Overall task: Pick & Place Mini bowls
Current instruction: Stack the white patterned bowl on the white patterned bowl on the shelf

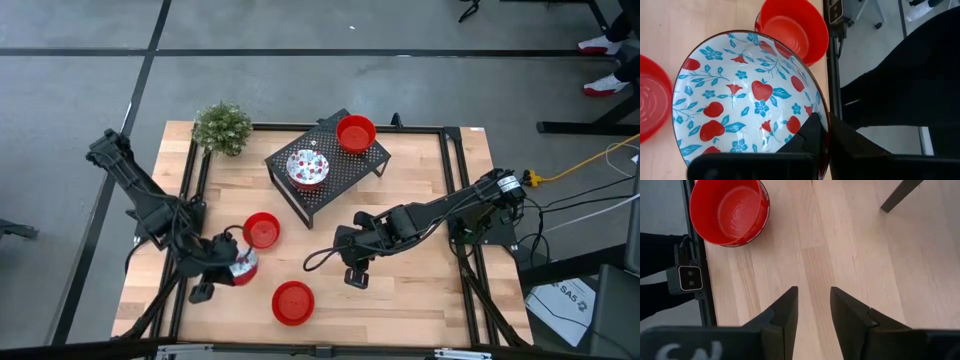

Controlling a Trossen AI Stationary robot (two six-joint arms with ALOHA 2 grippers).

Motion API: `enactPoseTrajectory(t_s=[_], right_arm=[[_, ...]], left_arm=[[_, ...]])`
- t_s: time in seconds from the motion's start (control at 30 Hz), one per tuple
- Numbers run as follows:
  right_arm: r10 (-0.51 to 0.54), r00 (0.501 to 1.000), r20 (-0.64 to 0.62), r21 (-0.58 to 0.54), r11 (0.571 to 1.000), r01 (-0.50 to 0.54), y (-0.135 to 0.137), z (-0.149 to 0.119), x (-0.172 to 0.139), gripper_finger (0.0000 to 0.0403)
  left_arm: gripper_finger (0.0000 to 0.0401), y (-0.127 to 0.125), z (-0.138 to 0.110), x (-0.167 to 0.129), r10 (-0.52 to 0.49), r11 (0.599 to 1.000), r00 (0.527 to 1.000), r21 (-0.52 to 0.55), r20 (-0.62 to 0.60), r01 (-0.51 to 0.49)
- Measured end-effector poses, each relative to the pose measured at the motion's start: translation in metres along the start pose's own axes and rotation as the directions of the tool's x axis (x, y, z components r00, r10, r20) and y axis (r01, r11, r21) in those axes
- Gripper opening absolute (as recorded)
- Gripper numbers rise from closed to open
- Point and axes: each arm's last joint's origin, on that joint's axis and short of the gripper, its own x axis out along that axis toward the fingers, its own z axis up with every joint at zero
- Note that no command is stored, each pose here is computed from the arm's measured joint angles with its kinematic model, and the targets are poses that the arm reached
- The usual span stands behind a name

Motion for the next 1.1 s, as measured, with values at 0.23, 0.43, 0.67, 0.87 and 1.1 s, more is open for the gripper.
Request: enactPoseTrajectory(t_s=[0.23,0.43,0.67,0.87,1.1], right_arm=[[0.0,1.0,0.0,0.0,1.0,0.0,0.0,0.0,0.0,0.0114],[0.0,1.0,0.0,-0.006,1.0,0.0,0.0,0.0,0.0,0.0114],[0.0,1.0,0.0,-0.028,1.0,0.0,0.0,0.0,0.0,0.0114],[-0.002,1.0,-0.003,-0.054,0.999,0.002,0.0,0.0,0.0,0.0114],[-0.002,1.0,-0.003,-0.085,0.996,0.002,0.0,0.0,0.0,0.0114]], left_arm=[[0.0007,0.0,0.001,-0.001,0.008,1.0,1.0,-0.002,0.02,-0.008],[0.0007,-0.001,0.004,-0.001,0.005,1.0,0.998,-0.001,0.066,-0.005],[0.0007,-0.004,0.009,-0.003,0.001,1.0,0.989,0.011,0.148,-0.002],[0.0007,-0.004,0.013,-0.009,0.022,1.0,0.969,-0.004,0.245,-0.021],[0.0008,-0.002,0.017,-0.024,0.045,0.998,0.926,0.014,0.375,-0.054]])
